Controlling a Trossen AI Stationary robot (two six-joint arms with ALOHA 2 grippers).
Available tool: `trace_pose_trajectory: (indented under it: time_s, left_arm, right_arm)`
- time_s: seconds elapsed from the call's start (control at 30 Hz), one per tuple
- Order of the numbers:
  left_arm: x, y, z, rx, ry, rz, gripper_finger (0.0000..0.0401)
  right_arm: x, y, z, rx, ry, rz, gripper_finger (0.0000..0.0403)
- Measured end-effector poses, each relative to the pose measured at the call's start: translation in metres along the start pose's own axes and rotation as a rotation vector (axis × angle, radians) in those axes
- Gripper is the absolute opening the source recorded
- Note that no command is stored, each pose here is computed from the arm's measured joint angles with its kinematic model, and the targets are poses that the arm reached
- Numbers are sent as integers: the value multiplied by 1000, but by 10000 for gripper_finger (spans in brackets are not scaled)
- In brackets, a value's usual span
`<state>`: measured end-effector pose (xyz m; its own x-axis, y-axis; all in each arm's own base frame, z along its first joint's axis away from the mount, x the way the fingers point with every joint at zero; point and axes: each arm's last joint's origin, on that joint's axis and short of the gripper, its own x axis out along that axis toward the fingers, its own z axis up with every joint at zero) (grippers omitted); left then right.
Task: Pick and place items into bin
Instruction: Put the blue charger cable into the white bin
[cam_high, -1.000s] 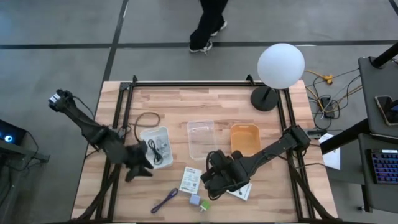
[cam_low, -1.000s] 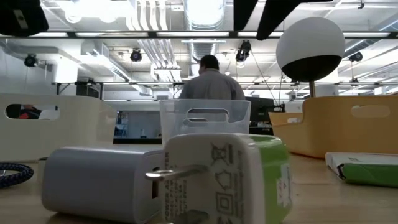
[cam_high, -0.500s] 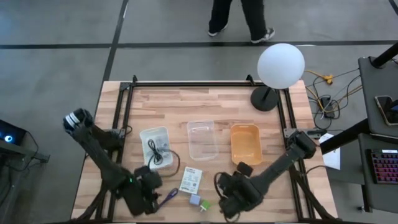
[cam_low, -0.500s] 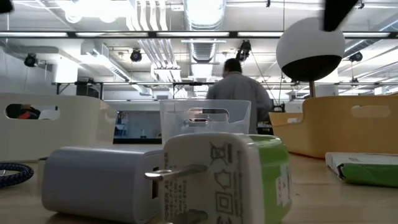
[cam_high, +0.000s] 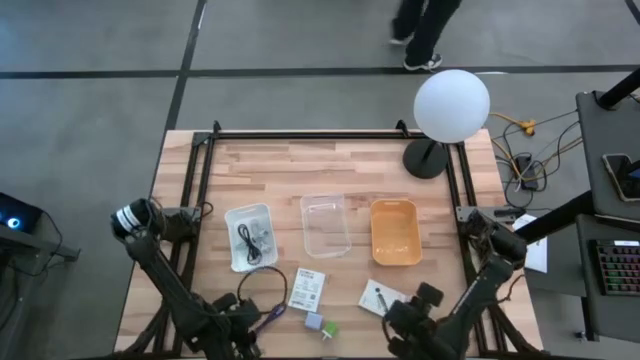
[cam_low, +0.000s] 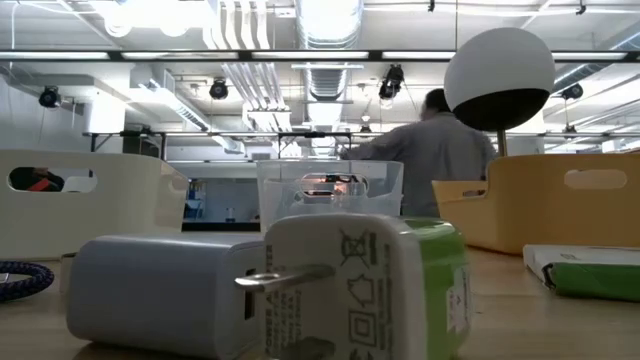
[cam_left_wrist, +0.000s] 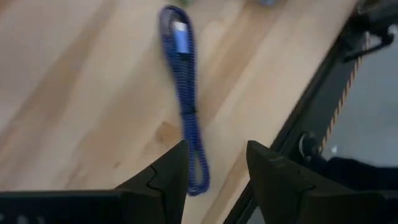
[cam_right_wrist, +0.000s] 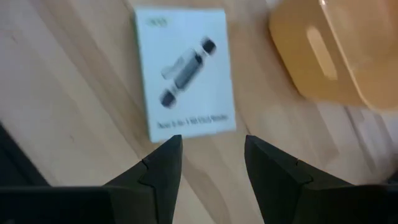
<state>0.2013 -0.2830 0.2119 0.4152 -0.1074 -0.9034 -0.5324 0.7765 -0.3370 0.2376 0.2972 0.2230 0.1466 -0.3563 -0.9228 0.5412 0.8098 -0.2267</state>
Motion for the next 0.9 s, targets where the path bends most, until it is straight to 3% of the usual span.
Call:
trace_pose_trajectory:
  time_s: [0.17, 0.63, 0.73, 0.9]
  left_arm:
    - [22, -6, -7, 108, 12, 6, 144]
    - [60, 1, -17, 50, -2, 123, 138]
    - [63, 2, -18, 52, -8, 134, 112]
    - [68, 2, -20, 52, -7, 134, 25]
  right_arm:
    - [4, -3, -18, 62, -9, -34, 160]
    - [7, -9, -24, 116, -21, -61, 160]
    - [9, -10, -25, 111, -22, -70, 160]
    - [9, -10, -25, 110, -21, -72, 160]
